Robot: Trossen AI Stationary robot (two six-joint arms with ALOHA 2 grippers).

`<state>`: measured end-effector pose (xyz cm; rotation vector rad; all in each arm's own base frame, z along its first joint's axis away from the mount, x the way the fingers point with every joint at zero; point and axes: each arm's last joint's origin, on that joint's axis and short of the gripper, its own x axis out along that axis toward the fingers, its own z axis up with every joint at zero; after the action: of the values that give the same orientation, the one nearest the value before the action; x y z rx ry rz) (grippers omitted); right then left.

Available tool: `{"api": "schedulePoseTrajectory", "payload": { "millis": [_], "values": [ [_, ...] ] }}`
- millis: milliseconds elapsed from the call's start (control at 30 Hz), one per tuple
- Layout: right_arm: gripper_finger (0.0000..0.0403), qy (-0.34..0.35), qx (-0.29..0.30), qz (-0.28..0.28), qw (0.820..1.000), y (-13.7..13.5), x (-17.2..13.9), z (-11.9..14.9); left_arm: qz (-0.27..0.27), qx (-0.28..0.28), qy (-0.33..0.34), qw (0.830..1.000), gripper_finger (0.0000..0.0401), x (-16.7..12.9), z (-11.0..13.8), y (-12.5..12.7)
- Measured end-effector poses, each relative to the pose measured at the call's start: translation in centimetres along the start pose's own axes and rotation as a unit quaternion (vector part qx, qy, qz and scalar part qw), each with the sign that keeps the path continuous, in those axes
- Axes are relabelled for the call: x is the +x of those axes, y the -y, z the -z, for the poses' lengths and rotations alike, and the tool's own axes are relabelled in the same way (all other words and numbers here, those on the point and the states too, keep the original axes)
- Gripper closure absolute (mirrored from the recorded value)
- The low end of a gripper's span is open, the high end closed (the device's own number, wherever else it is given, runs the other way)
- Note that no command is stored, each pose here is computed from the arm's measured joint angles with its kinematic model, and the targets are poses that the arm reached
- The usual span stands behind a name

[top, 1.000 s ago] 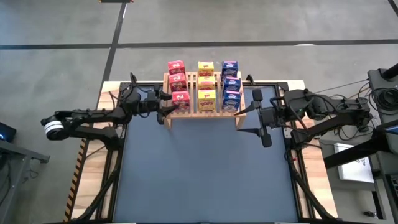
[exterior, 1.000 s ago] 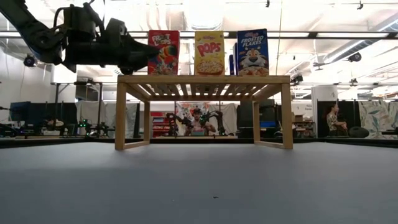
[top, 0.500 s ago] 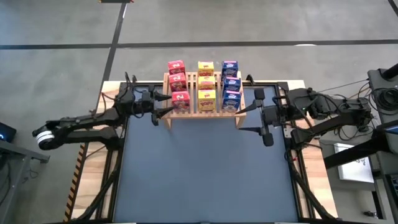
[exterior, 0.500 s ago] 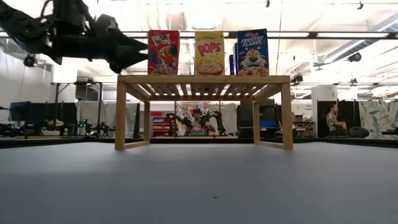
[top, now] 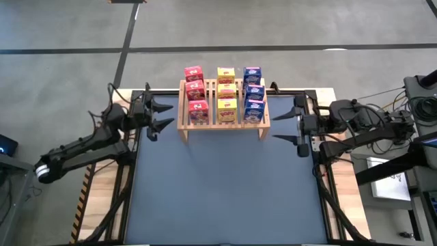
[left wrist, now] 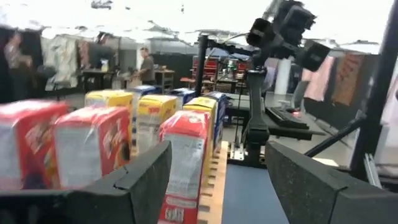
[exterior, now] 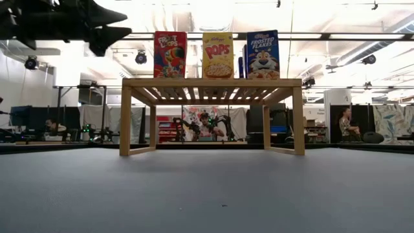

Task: Stack cereal on shelf
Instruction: Return to Home Position

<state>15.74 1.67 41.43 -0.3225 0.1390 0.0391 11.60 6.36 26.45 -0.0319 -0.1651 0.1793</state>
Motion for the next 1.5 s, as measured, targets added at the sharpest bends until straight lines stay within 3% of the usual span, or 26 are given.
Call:
{"api": "schedulePoseTrajectory", "payload": {
  "millis": [200, 300, 467, 667, 733, 967, 1200, 1500],
  "values": [
    [0.0172, 0.043, 0.004, 0.047, 0.998, -0.3, -2.7, 2.5, -0.029, -0.036, -0.021, 0.999, 0.0182, -1.0, 0.2, 0.2],
    [0.0172, 0.079, 0.014, 0.090, 0.993, -0.2, -5.3, 3.9, -0.025, -0.032, -0.002, 0.999, 0.0198, -1.4, -0.2, 0.5],
    [0.0172, 0.114, 0.025, 0.124, 0.985, -0.7, -6.9, 6.3, -0.020, -0.025, 0.028, 0.999, 0.0235, -2.6, -1.0, 1.1],
    [0.0172, 0.123, 0.056, 0.177, 0.975, -1.0, -8.1, 8.8, -0.031, -0.053, 0.008, 0.998, 0.0298, -3.3, -0.3, 1.3],
    [0.0172, 0.098, 0.061, 0.202, 0.973, -1.4, -7.9, 10.3, -0.030, -0.061, -0.005, 0.998, 0.0322, -3.4, 0.5, 1.3],
    [0.0172, 0.118, 0.078, 0.220, 0.965, -2.1, -9.0, 13.4, -0.025, -0.057, 0.007, 0.998, 0.0395, -4.4, 1.7, 1.6],
    [0.0182, 0.149, 0.090, 0.226, 0.959, -2.2, -9.7, 13.8, -0.017, -0.063, 0.027, 0.998, 0.0400, -5.2, 2.9, 1.9],
    [0.0252, 0.163, 0.071, 0.217, 0.960, -2.9, -7.2, 14.9, 0.002, -0.078, 0.027, 0.997, 0.0401, -4.8, 6.0, 1.6]
  ]
}}
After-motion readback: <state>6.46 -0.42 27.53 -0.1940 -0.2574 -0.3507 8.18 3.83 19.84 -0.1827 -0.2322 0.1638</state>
